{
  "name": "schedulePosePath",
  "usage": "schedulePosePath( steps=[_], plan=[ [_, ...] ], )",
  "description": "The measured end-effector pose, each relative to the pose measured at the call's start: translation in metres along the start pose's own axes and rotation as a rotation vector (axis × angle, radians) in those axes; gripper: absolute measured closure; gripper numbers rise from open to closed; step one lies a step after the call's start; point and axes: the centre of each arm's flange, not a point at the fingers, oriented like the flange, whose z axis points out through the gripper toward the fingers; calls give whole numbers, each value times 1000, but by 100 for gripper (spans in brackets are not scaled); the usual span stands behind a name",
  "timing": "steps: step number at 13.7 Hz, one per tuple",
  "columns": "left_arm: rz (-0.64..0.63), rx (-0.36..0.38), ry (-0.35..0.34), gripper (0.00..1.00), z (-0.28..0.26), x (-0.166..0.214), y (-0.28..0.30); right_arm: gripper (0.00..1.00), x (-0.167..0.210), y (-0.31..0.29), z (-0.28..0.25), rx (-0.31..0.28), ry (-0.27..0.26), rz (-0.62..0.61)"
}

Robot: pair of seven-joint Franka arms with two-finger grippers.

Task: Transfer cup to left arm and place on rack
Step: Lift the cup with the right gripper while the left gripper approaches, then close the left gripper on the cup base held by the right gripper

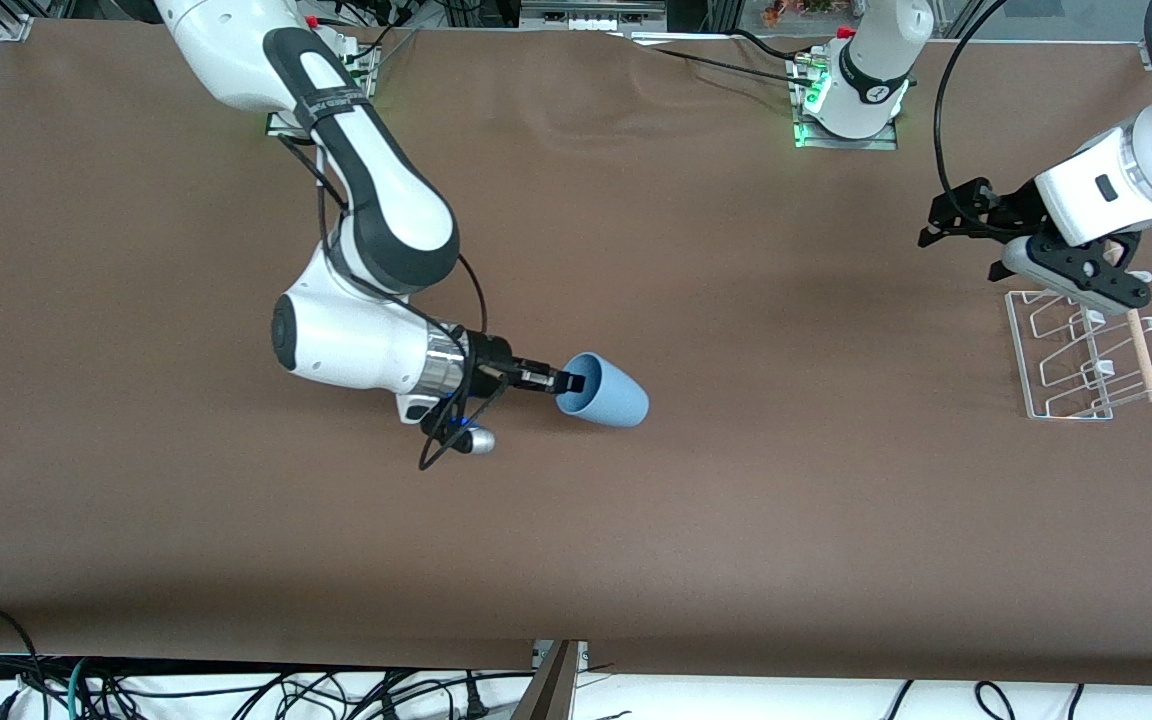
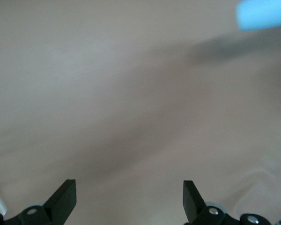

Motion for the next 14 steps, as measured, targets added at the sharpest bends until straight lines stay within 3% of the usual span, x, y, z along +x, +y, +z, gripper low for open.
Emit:
schedulePosePath(
  steps=[4, 14],
  plan=[
    [228, -116, 111, 0, 18, 28, 2, 95, -21, -19, 25, 40, -34, -3],
    [885, -153, 375, 0, 90, 104, 69, 95, -50, -69, 26, 103, -41, 25]
  ],
)
